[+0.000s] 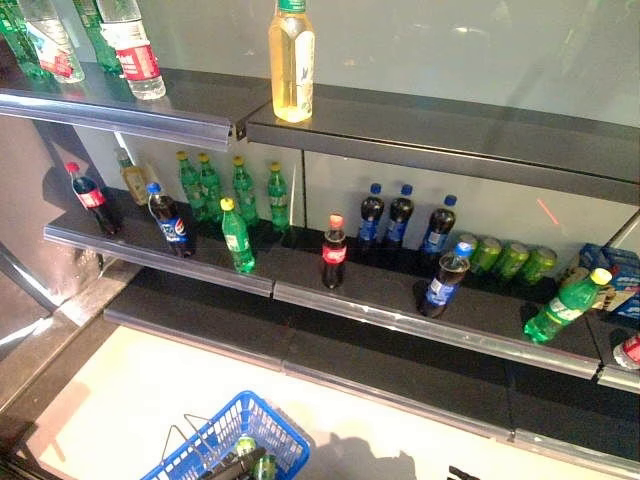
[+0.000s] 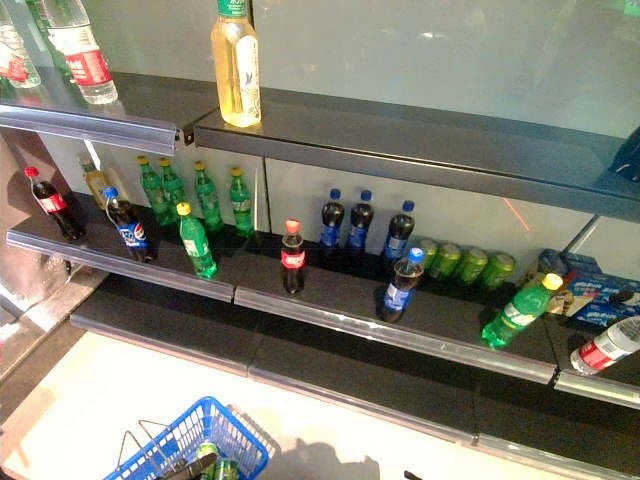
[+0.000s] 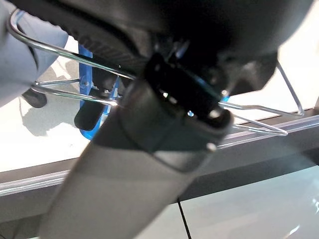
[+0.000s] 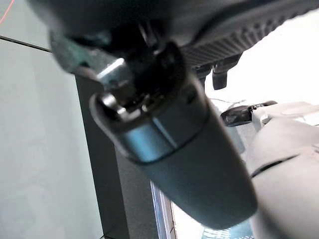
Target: Pick up the drink and place into the basket.
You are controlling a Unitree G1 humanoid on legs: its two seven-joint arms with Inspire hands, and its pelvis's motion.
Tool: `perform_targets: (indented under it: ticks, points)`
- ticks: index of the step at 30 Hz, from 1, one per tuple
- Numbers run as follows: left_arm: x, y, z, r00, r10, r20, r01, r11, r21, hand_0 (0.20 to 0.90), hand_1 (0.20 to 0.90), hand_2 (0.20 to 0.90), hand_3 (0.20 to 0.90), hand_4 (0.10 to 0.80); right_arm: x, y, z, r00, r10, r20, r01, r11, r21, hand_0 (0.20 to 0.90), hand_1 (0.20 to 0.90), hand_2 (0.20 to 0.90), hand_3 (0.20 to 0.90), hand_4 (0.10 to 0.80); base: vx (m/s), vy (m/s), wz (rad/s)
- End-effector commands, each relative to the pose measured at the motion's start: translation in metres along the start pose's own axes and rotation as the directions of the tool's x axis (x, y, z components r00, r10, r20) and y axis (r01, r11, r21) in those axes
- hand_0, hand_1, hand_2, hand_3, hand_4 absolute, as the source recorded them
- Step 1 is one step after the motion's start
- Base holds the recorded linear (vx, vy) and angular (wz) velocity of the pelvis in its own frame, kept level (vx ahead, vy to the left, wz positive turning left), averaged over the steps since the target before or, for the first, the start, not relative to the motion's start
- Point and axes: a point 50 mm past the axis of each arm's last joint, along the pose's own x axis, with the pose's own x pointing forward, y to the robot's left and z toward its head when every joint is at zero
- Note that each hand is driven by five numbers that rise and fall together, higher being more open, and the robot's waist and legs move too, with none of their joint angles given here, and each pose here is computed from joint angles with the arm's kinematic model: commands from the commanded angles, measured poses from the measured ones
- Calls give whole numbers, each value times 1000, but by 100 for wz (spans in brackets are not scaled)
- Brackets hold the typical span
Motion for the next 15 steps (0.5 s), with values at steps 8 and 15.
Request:
perform_targets:
  ticks: [8,15]
  points:
    - [15,-45,22,973,-217,72,212,975,71,300,300,300,200,100,5,-1,32,997,13,82,-11,1000,-24,900,900,900,900,800,0,0,0]
    - [16,-46,22,973,-220,70,214,974,75,300,300,300,200,100,6,1,34,996,13,86,-11,1000,-24,900,900,900,900,800,0,0,0]
